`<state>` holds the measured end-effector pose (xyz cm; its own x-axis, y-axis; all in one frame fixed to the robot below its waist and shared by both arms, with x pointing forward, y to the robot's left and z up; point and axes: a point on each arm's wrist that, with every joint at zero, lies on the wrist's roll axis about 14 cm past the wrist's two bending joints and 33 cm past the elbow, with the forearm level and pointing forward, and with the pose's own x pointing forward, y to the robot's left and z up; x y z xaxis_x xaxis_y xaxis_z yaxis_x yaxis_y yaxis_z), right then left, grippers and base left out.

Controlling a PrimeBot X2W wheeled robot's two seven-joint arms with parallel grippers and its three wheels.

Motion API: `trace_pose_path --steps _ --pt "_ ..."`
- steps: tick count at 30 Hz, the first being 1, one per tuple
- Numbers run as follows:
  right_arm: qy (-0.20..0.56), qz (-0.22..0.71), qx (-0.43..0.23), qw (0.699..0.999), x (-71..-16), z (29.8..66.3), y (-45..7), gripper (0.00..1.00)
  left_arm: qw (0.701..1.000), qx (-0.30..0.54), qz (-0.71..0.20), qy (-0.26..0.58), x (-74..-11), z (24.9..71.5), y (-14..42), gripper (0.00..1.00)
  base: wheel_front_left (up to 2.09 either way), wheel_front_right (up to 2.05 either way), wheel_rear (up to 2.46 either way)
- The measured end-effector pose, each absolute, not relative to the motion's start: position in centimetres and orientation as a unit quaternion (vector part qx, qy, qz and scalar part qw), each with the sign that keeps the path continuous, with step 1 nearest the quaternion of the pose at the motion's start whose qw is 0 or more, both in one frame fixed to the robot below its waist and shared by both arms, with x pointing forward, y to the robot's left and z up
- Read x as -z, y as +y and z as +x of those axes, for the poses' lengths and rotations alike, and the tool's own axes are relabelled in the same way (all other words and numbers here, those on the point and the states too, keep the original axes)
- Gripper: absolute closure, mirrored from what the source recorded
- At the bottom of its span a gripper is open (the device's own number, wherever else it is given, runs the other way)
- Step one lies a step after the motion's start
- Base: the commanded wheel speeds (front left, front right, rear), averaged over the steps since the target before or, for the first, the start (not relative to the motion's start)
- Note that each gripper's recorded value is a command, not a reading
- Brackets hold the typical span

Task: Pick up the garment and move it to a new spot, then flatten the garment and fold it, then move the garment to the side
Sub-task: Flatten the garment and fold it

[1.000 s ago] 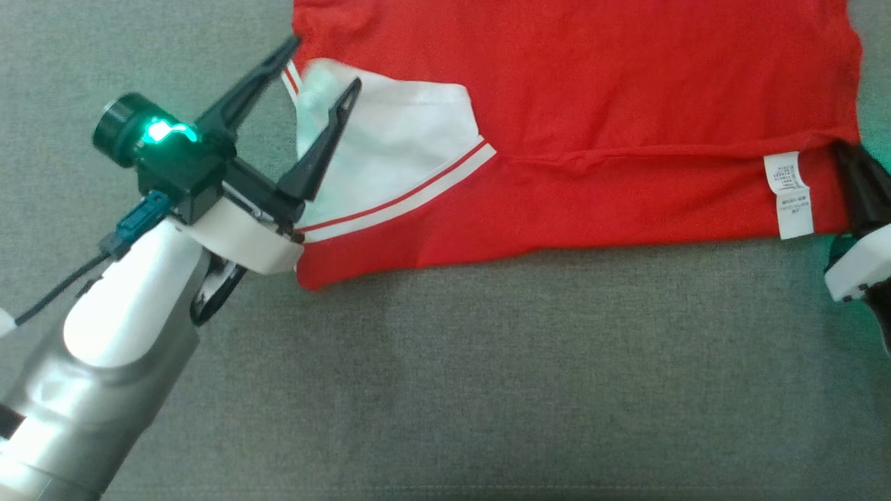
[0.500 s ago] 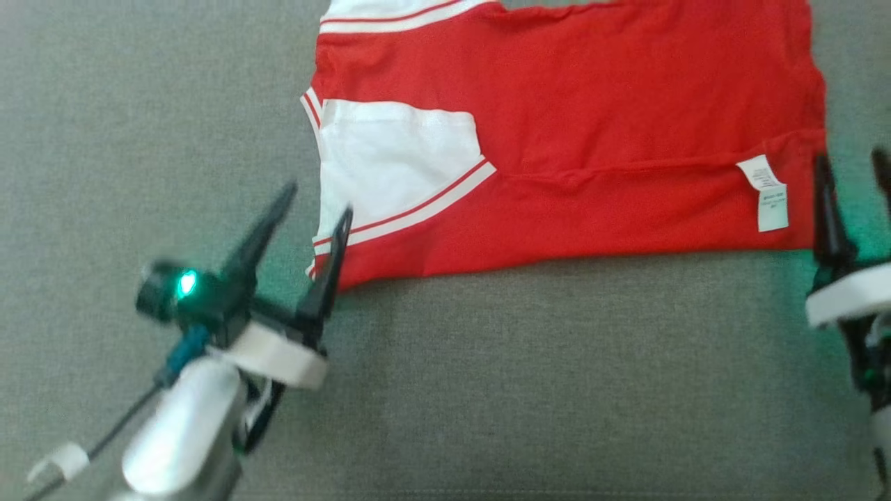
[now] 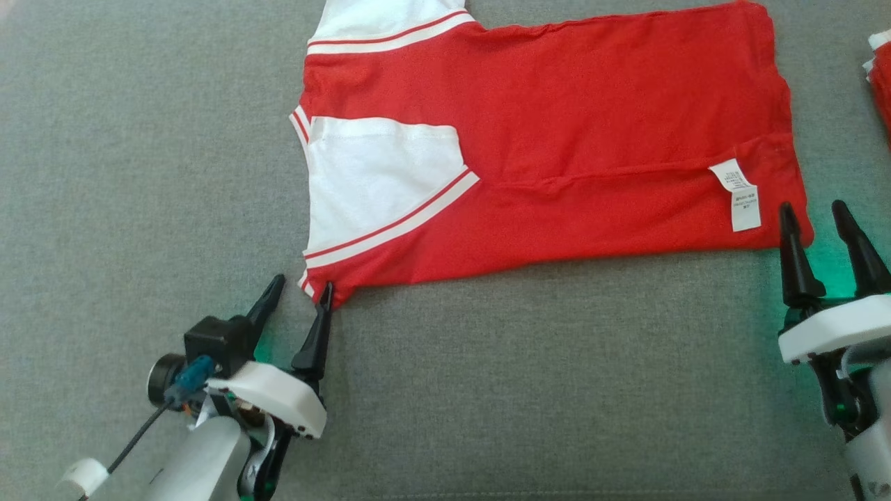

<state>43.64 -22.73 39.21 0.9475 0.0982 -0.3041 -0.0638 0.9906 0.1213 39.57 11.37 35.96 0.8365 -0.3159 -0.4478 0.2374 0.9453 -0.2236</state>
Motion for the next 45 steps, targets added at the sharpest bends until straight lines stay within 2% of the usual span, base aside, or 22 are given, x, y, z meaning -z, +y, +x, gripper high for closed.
trace_pose_path --steps 4,5,6,7,8,15,16,17,18,23,27,31,38,43,44,45 --pt "0.167 0.061 -0.034 0.983 -38.5 43.5 -23.0 0.0 0.949 0.162 -0.089 0.257 -36.0 39.4 10.6 0.0 0.0 0.0 0.0" --pt "0.171 0.061 -0.032 0.983 -38.3 43.5 -23.1 0.0 0.948 0.164 -0.089 0.259 -36.0 39.3 10.5 0.2 0.0 0.0 0.0" --pt "0.176 0.063 -0.03 0.982 -38.0 43.4 -23.1 0.0 0.947 0.167 -0.089 0.26 -36.0 39.3 10.4 0.62 0.0 0.0 0.0" --pt "0.181 0.066 -0.027 0.981 -37.7 43.3 -23.1 0.0 0.946 0.172 -0.089 0.259 -36.1 39.2 10.2 0.98 0.0 0.0 0.0" --pt "0.187 0.069 -0.024 0.98 -37.4 43.3 -23.1 0.0 0.946 0.174 -0.089 0.258 -36.2 39.1 10.1 1.0 0.0 0.0 0.0" --pt "0.236 0.07 -0.015 0.969 -35.8 44.0 -23.1 0.0 0.955 0.169 -0.057 0.236 -37.1 39.3 11.6 1.0 0.0 0.0 0.0" --pt "0.244 0.069 -0.02 0.967 -35.6 44.0 -22.8 0.08 0.956 0.168 -0.053 0.234 -37.2 39.3 11.9 1.0 0.0 0.0 0.0" --pt "0.244 0.069 -0.02 0.967 -35.6 44.0 -22.8 0.47 0.956 0.168 -0.053 0.234 -37.2 39.3 11.9 1.0 0.0 0.0 0.0" --pt "0.246 0.068 -0.022 0.967 -35.7 44.1 -22.7 1.0 0.957 0.169 -0.046 0.232 -37.3 39.3 12.1 1.0 0.0 0.0 0.0" --pt "0.258 0.075 -0.036 0.963 -35.9 44.2 -21.9 1.0 0.96 0.17 -0.024 0.221 -38.0 39.5 12.8 1.0 0.0 0.0 0.0" --pt "0.254 0.065 -0.033 0.964 -36.8 43.5 -23.1 1.0 0.96 0.177 -0.016 0.214 -38.7 39.5 12.6 1.0 0.0 0.0 0.0" --pt "0.276 0.055 -0.034 0.959 -36.4 40.5 -24.2 1.0 0.956 0.189 -0.01 0.225 -38.8 38.1 12.2 1.0 0.0 0.0 0.0" --pt "0.3 0.053 -0.038 0.952 -36.0 34.7 -25.0 1.0 0.941 0.189 -0.009 0.279 -37.2 32.5 12.2 1.0 0.0 0.0 0.0" --pt "0.311 0.055 -0.026 0.948 -36.1 32.4 -25.8 1.0 0.935 0.198 -0.009 0.293 -37.4 30.5 12.1 1.0 0.0 0.0 0.0" --pt "0.31 0.056 -0.023 0.949 -36.2 32.2 -25.9 0.88 0.935 0.198 -0.011 0.293 -37.5 30.4 12.1 1.0 0.0 0.0 0.0" --pt "0.308 0.058 -0.02 0.949 -36.4 32.2 -26.0 0.36 0.935 0.198 -0.016 0.293 -37.7 30.4 11.9 1.0 0.0 0.0 0.0"
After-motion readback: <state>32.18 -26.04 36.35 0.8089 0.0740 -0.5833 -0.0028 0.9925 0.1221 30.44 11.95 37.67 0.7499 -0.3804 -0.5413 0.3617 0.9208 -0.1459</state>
